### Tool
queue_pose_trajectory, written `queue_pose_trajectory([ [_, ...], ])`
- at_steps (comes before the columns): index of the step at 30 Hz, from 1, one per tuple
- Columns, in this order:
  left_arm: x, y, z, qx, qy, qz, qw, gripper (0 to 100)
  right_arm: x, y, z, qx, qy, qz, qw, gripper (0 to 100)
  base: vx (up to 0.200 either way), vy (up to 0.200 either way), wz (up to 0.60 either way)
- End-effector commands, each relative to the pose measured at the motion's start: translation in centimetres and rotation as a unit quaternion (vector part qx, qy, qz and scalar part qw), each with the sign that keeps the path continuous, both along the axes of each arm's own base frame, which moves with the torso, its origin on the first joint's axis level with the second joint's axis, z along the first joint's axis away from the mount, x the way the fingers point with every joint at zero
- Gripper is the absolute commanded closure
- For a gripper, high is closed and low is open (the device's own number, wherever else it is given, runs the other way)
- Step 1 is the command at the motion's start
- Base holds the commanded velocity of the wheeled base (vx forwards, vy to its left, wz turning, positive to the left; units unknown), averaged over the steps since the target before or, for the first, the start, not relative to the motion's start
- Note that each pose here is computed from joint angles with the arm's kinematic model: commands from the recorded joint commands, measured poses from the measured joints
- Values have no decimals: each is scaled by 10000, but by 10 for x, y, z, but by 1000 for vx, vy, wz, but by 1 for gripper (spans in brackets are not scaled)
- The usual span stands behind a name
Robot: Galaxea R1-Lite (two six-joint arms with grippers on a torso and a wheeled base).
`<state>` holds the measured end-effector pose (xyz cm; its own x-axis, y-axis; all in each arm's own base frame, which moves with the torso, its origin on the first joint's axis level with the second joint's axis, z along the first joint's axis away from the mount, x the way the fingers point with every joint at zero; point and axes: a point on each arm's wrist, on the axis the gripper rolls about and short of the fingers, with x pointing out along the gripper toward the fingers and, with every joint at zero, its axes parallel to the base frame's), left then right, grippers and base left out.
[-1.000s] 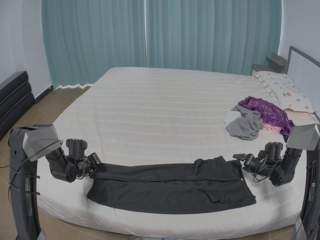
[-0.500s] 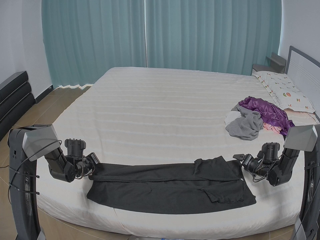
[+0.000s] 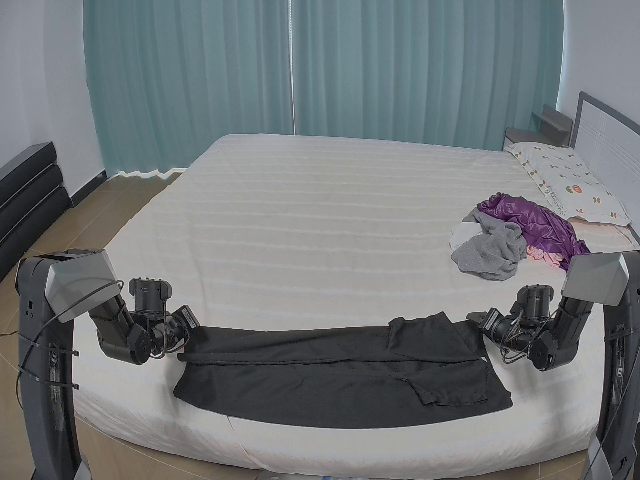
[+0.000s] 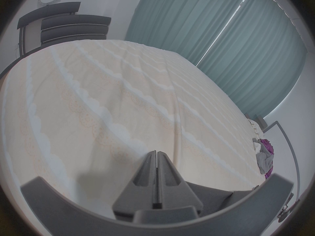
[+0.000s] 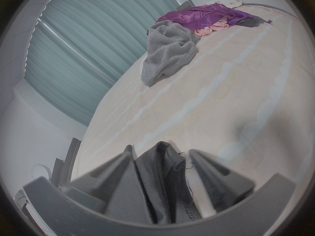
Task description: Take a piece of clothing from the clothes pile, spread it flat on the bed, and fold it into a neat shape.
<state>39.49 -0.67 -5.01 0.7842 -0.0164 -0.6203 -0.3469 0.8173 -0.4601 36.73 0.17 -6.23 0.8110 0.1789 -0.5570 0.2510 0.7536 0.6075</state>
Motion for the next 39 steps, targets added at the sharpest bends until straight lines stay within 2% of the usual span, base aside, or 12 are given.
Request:
queue_pose_trajectory([
  [1, 0, 0, -1, 0, 14, 0, 10000, 100, 0, 0, -4, -28, 33, 24, 10000, 100, 0, 0, 0],
  [5, 0, 0, -1, -6, 14, 5, 10000, 100, 3, 0, -4, -137, 79, 26, 9999, 100, 0, 0, 0],
  [21, -1, 0, 0, -16, 22, 4, 10000, 100, 8, -6, -4, -129, 11, -105, 9999, 100, 0, 0, 0],
  [22, -1, 0, 0, -16, 14, 4, 10000, 0, 8, -6, -4, -129, 11, -105, 9999, 100, 0, 0, 0],
  [23, -2, 0, 1, -27, 14, 3, 10000, 0, 8, -6, -4, -129, 11, -105, 9999, 100, 0, 0, 0],
  [24, -2, 0, 1, -27, 14, 3, 10000, 0, 8, -6, -4, -129, 11, -105, 9999, 0, 0, 0, 0],
  [33, -2, 1, 8, -216, -158, 171, 9995, 0, -2, -7, 19, 260, -79, -299, 9992, 0, 0, 0, 0],
  [39, -29, 23, 43, -285, -401, 442, 9978, 0, -26, -6, 50, 697, -73, -574, 9959, 0, 0, 0, 0],
])
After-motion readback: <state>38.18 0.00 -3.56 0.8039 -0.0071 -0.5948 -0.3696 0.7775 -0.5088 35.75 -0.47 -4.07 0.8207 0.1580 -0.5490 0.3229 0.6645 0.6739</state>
